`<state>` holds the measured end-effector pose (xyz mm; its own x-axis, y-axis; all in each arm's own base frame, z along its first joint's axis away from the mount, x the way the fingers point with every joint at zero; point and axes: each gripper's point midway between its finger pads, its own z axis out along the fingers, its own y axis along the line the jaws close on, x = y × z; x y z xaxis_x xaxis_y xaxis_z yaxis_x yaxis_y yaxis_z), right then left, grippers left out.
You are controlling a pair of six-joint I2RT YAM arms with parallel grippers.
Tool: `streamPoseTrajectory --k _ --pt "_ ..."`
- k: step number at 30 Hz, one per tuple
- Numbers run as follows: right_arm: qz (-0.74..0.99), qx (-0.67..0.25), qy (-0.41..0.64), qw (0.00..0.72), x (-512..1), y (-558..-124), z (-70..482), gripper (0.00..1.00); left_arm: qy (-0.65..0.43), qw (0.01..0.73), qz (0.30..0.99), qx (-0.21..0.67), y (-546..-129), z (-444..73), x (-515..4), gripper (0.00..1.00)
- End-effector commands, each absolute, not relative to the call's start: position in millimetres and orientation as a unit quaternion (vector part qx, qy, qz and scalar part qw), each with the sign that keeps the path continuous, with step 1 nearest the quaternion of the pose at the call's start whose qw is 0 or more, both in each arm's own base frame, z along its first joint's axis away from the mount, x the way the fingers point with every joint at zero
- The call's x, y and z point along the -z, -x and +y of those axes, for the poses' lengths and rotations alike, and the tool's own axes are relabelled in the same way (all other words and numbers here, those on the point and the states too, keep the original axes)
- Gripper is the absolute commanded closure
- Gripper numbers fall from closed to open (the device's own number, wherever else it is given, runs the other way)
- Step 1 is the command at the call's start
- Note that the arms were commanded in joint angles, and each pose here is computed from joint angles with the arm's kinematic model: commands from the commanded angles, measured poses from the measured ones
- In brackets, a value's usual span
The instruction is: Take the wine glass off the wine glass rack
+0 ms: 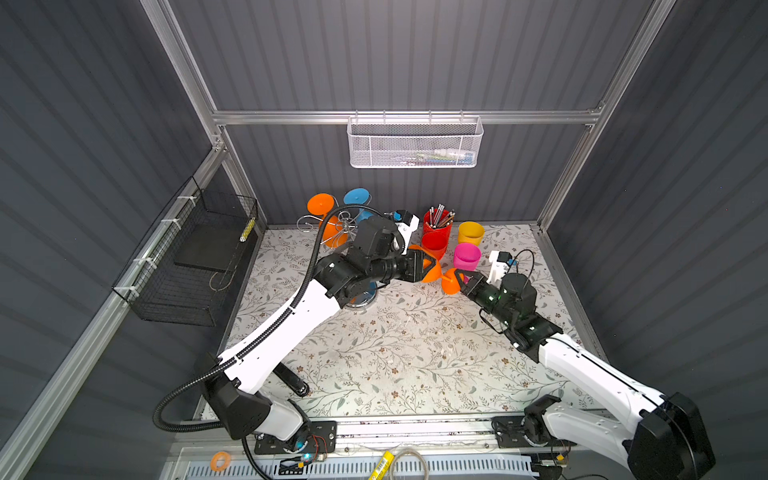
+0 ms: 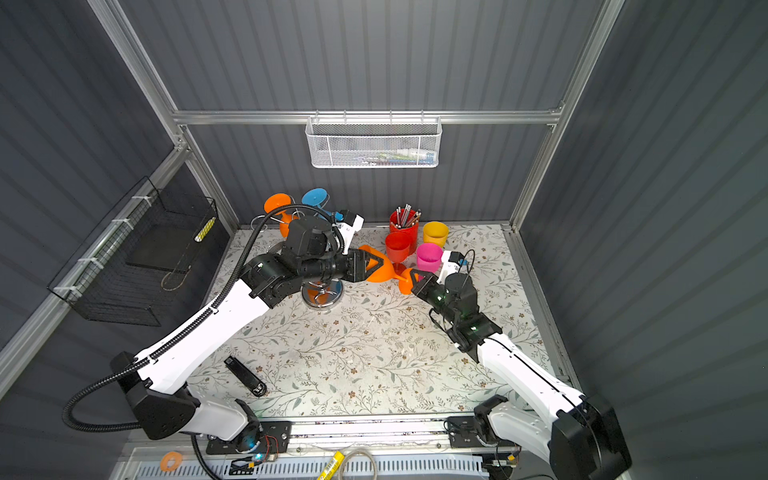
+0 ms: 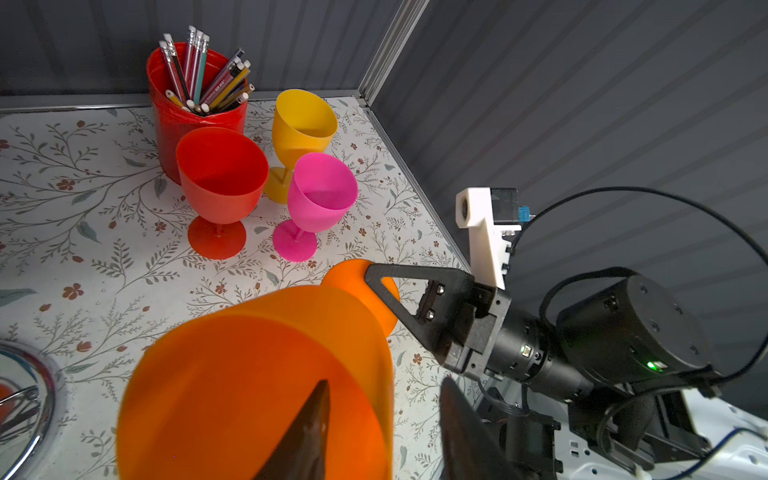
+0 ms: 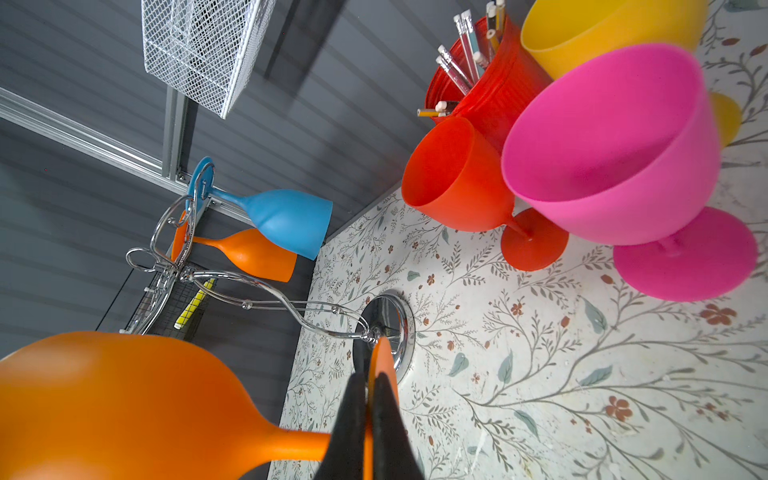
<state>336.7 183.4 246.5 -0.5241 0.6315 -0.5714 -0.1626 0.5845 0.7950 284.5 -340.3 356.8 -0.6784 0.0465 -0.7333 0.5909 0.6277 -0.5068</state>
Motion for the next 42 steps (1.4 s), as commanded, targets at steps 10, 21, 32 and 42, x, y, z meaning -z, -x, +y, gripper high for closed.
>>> streamPoseTrajectory --k 10,21,32,42 --pt "0.749 -0.425 -0.143 0.488 -266.6 -338.8 180.3 1.00 -0.200 0.360 0.829 0.378 -287.8 -339.0 -359.8 0.81" --pt "0.750 -0.417 -0.139 0.494 -267.7 -337.2 178.4 1.00 -0.206 0.366 0.830 0.366 -286.8 -333.8 -360.6 0.97" --pt "0.746 -0.404 -0.128 0.514 -274.7 -330.5 171.5 0.75 -0.215 0.375 0.831 0.350 -280.7 -322.8 -362.4 1.00" --pt "0.741 -0.370 -0.124 0.547 -287.0 -320.1 153.4 0.51 -0.224 0.364 0.837 0.341 -277.3 -321.9 -350.5 1.00"
